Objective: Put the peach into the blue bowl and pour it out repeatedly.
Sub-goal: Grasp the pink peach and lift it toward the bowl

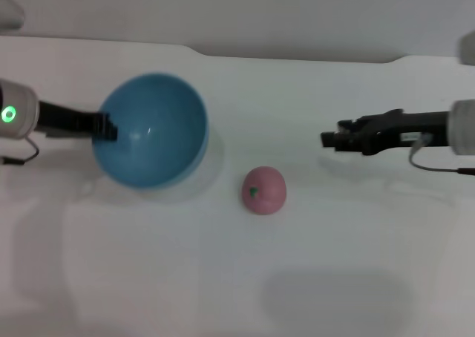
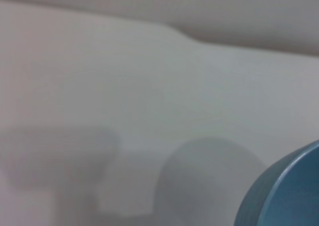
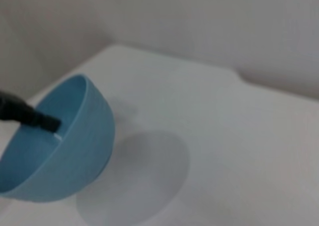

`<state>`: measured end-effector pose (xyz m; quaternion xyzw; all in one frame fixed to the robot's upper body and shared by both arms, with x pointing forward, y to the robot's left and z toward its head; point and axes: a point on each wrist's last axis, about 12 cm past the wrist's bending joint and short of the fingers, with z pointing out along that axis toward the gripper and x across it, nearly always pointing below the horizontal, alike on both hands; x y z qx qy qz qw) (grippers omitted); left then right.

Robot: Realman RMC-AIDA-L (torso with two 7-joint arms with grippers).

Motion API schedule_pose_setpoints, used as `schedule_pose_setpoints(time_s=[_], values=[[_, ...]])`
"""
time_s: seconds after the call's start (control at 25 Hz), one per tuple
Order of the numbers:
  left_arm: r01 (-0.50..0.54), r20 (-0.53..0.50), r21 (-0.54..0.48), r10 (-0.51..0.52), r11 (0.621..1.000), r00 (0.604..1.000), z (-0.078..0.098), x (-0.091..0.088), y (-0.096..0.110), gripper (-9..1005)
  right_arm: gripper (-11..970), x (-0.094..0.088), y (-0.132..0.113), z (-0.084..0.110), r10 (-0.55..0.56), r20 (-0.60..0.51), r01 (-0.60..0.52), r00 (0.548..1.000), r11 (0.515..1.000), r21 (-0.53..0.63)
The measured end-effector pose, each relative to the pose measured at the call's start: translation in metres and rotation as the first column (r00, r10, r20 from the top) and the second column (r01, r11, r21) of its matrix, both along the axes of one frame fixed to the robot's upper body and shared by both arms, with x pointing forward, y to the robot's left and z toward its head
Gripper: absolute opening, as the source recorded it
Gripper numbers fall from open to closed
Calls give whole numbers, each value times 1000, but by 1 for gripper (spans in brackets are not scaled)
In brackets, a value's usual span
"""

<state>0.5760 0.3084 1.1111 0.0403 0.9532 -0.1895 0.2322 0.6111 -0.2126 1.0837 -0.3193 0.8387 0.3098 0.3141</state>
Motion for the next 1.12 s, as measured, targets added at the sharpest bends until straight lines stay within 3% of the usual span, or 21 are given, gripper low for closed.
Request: schedule_pose_setpoints(time_s=[0.4,0.8,1.12], values=[[47,-128,72,-37,996,991,-10,-17,0,-1,466,3,36,-2,101,-38,-104,994,992,-66],[165,-148,111,-148,980,978,-6,-10,-33,-1,462,0,49,-19,53,-57,-58,997,996,-75],[174,-142,108,-158,979,977,-4,-7,-38,0,458,-6,60,-27,58,-52,-62,997,996,-65]])
